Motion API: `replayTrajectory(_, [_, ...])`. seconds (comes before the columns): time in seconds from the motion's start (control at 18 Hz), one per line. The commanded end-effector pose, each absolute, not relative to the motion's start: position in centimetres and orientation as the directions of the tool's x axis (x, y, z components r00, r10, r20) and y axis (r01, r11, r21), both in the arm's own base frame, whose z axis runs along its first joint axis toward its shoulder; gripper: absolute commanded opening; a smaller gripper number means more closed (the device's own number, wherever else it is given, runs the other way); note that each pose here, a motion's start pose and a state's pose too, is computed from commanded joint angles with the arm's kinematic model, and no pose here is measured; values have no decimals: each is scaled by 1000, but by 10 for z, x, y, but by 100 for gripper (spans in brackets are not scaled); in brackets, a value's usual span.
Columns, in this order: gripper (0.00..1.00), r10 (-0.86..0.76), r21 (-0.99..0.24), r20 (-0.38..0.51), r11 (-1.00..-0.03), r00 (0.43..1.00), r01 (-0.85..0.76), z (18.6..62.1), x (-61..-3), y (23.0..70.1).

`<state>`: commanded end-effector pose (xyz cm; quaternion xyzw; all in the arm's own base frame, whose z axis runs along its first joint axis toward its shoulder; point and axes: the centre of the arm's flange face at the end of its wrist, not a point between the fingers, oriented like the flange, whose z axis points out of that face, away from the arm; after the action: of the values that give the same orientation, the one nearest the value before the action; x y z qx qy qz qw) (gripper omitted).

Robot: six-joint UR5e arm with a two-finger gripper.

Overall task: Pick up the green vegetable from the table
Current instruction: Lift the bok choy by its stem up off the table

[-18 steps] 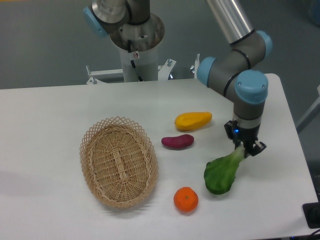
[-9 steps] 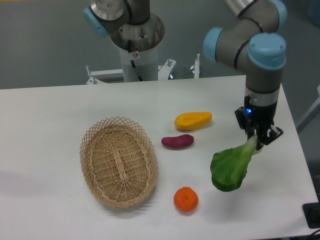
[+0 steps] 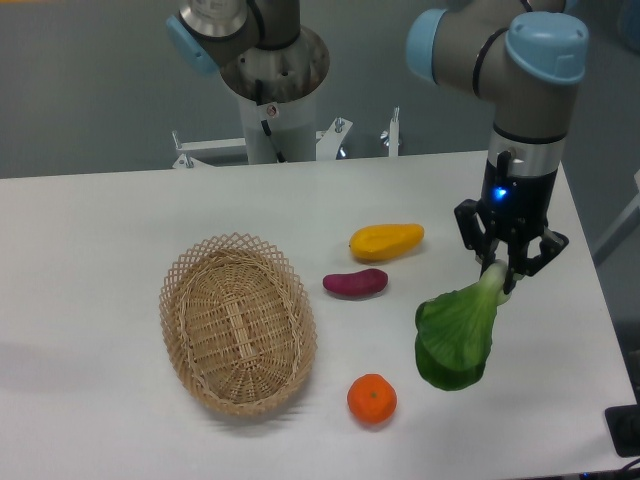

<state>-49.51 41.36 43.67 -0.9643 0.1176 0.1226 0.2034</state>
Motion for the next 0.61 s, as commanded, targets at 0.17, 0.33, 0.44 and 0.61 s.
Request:
replayTrajectory(0.17, [26,-155,-376,-274,-891,949,-254,439,-490,418])
replayTrajectory(0.33, [26,-151,-387,-267,-888,952,-249,443,-477,430])
replayTrajectory(0.44, [26,-153,-391,-263,-886,952,-250,442,-471,436])
replayTrajectory(0.61, [26,-138,-396,-259,-888,956,-235,443,-471,437])
